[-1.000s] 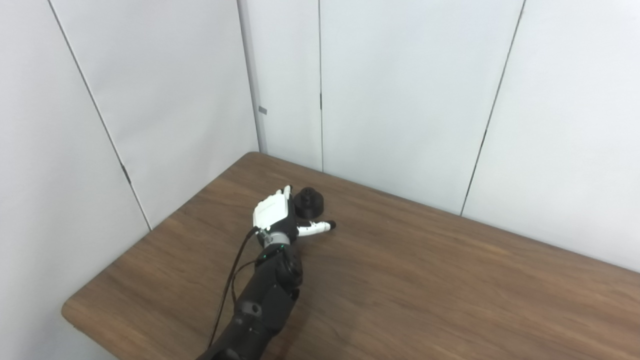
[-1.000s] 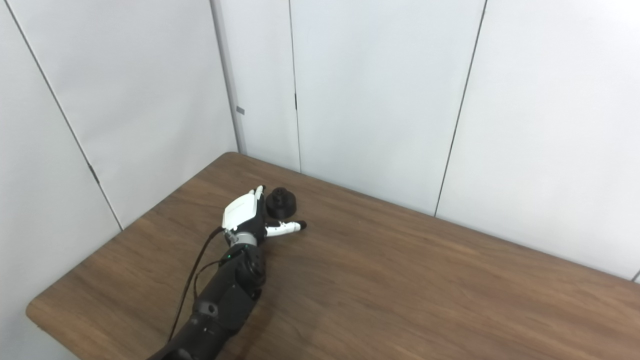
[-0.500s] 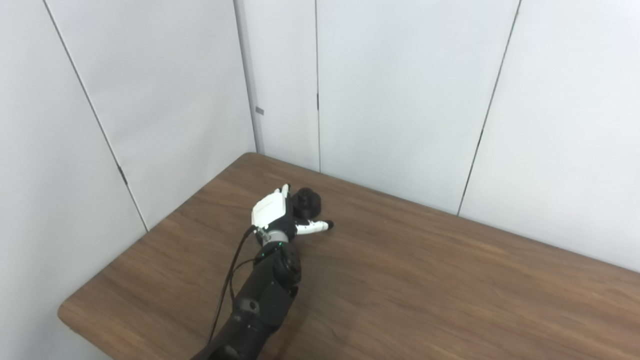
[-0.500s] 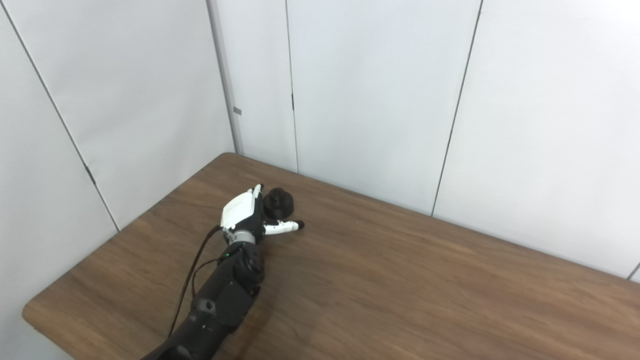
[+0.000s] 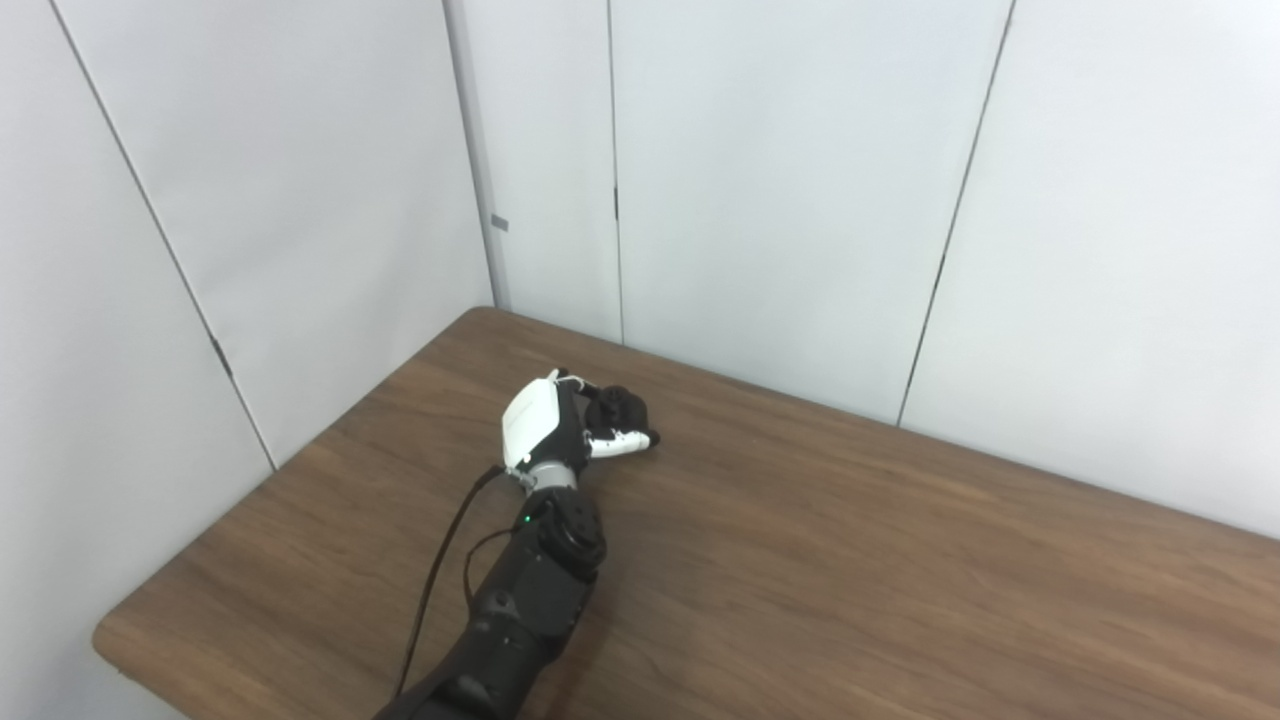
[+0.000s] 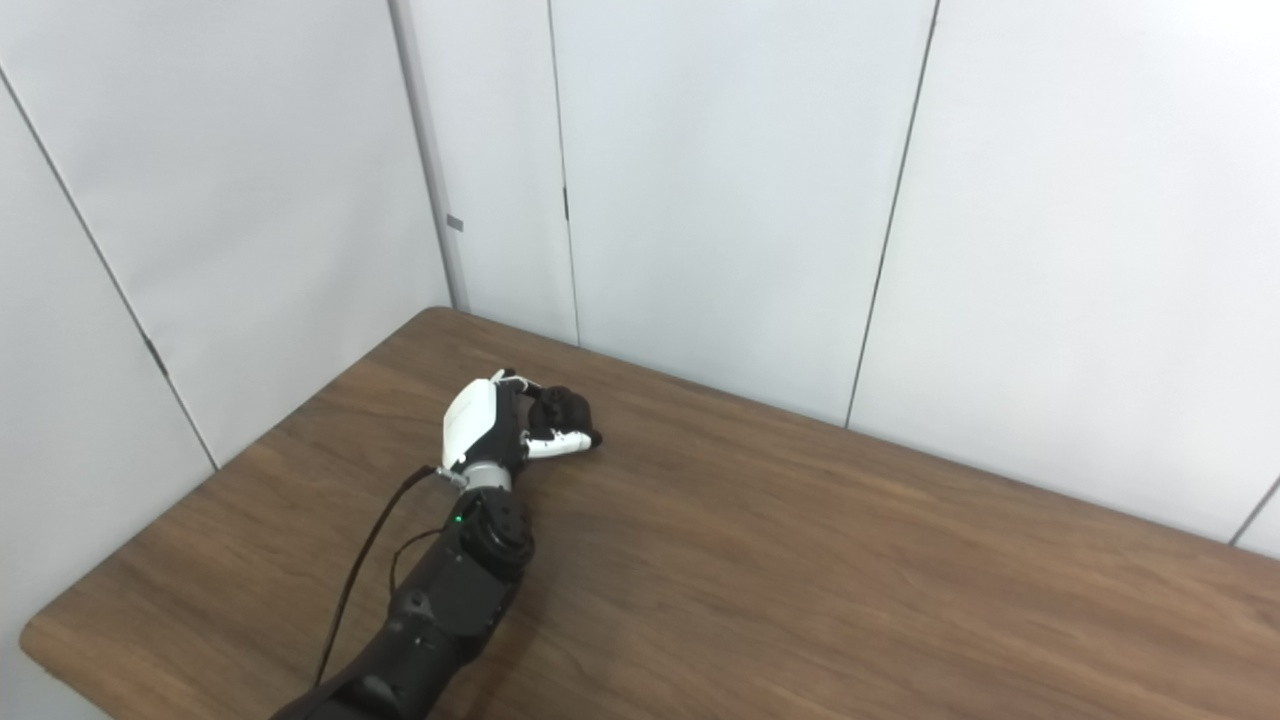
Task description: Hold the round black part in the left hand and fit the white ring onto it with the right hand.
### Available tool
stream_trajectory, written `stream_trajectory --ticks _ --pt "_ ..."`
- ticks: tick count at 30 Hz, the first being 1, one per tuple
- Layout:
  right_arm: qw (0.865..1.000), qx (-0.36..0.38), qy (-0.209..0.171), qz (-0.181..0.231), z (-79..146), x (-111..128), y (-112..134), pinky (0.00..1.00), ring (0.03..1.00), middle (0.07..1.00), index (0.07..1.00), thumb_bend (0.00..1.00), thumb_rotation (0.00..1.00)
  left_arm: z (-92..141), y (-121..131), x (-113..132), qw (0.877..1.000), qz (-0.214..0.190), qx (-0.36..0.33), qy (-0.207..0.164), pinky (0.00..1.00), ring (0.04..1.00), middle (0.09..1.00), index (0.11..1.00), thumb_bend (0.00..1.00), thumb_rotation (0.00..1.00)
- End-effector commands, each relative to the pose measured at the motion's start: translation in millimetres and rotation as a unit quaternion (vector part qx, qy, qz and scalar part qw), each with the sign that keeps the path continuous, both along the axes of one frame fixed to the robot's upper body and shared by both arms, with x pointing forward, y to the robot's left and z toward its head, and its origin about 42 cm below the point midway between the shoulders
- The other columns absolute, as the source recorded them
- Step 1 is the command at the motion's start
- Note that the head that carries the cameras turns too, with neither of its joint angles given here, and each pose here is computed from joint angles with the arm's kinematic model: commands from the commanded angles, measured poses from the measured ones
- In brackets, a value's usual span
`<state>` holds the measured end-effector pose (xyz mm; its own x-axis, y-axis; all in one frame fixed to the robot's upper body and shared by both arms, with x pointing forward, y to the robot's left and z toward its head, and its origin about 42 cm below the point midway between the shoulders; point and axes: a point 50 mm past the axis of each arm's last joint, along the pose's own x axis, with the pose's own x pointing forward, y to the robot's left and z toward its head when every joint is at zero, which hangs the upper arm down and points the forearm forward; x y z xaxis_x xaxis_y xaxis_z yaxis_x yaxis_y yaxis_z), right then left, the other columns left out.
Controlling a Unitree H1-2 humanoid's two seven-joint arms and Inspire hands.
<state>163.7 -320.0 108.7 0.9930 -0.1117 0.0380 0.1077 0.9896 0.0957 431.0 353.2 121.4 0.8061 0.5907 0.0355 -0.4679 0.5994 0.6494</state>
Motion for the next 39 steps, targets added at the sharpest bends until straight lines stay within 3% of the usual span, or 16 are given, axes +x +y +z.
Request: stream_trajectory --ticks 1,14,21,27,29,33,39 --pt "0.998 0.014 0.056 -0.008 -18.0 -18.7 6.8 0.97 0.992 0.969 1.000 0.63 0.73 26.9 1.5 16.7 0.999 -0.010 0.011 -0.051 1.00 0.957 0.929 0.475 0.51 0.04" --pt "0.998 0.014 0.054 -0.008 -16.7 -17.5 10.3 0.97 0.983 0.964 1.000 0.63 0.74 24.7 -0.6 12.2 0.997 -0.035 0.015 -0.064 1.00 0.951 0.924 0.475 0.52 0.04" --pt "0.999 0.014 0.052 -0.007 -18.8 -15.4 14.2 0.95 0.981 0.963 0.998 0.63 0.74 25.4 -12.3 4.9 0.993 -0.088 0.048 -0.060 1.00 0.952 0.921 0.475 0.52 0.04" --pt "0.999 -0.010 0.050 -0.009 -15.6 -15.1 21.7 0.92 0.974 0.955 0.998 0.66 0.81 26.7 -36.1 -3.3 0.979 -0.175 0.103 -0.033 1.00 0.945 0.912 0.475 0.52 0.04" --pt "0.999 -0.016 0.049 -0.007 -15.9 -15.1 24.6 0.90 0.960 0.945 0.991 0.64 0.83 27.4 -45.7 -6.0 0.972 -0.200 0.124 -0.019 1.00 0.923 0.904 0.476 0.52 0.04" --pt "0.999 0.002 0.037 0.008 -17.7 -14.3 30.4 0.98 0.997 0.985 1.000 0.59 0.84 29.7 -61.6 -12.6 0.960 -0.240 0.143 0.000 1.00 0.913 0.896 0.478 0.52 0.05" --pt "0.999 0.024 0.027 0.007 -11.9 -16.8 45.1 0.92 0.979 0.965 0.991 0.53 0.83 31.6 -87.8 -26.1 0.941 -0.297 0.161 0.013 1.00 0.926 0.886 0.475 0.52 0.04"
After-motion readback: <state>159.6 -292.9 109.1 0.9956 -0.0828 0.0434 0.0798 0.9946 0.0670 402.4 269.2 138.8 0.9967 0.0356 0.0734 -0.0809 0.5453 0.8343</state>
